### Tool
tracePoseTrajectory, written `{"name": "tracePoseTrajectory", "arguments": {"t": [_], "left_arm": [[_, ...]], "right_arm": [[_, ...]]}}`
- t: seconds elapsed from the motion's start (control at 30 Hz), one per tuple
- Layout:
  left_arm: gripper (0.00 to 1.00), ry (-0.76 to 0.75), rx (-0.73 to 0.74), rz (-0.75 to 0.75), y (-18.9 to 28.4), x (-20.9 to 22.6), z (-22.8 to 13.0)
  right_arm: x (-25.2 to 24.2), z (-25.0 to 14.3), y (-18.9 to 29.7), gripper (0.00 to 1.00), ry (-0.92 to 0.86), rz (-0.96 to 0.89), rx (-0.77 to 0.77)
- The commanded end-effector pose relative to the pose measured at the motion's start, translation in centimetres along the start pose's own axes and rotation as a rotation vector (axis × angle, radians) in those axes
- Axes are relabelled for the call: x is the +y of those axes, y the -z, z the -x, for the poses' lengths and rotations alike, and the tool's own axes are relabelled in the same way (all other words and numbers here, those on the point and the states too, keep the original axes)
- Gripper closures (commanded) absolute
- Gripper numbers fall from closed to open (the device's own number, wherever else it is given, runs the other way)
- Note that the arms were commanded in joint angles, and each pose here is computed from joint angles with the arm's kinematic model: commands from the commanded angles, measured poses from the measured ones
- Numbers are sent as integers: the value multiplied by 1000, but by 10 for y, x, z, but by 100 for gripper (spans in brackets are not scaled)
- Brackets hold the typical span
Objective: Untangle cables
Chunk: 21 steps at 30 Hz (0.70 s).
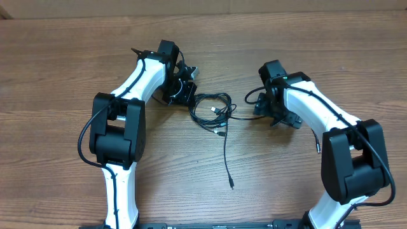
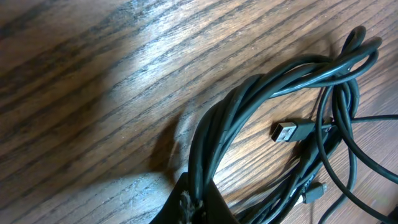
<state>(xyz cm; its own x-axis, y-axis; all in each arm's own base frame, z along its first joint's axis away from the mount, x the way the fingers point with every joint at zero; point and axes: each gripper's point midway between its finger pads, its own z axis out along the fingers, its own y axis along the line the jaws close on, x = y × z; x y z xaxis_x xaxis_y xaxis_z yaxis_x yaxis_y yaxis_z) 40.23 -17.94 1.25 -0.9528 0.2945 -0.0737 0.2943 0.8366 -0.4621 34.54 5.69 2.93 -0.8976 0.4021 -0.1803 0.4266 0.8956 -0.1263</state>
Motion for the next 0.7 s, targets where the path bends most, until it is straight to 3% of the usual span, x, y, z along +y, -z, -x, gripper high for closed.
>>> {"name": "tracePoseTrajectory", "arguments": {"t": [0.0,0.17,0.3,0.47,0.67], "left_arm": [[96,-75,-6,-71,0,-14,6],[96,-220,-3,-211,13,-42,2],[96,-323,-28,-359,22,-67,-2],[96,-411,-59,-488,32,-87,-8],[96,-393,-80,-506,38,-83,-5]], "right_arm": [[0,7,-1,0,-27,45,11],[20,8,13,0,76,314,144],[22,20,23,0,-8,485,206],[1,29,20,4,-96,507,233],[3,6,12,12,-80,493,291]]}}
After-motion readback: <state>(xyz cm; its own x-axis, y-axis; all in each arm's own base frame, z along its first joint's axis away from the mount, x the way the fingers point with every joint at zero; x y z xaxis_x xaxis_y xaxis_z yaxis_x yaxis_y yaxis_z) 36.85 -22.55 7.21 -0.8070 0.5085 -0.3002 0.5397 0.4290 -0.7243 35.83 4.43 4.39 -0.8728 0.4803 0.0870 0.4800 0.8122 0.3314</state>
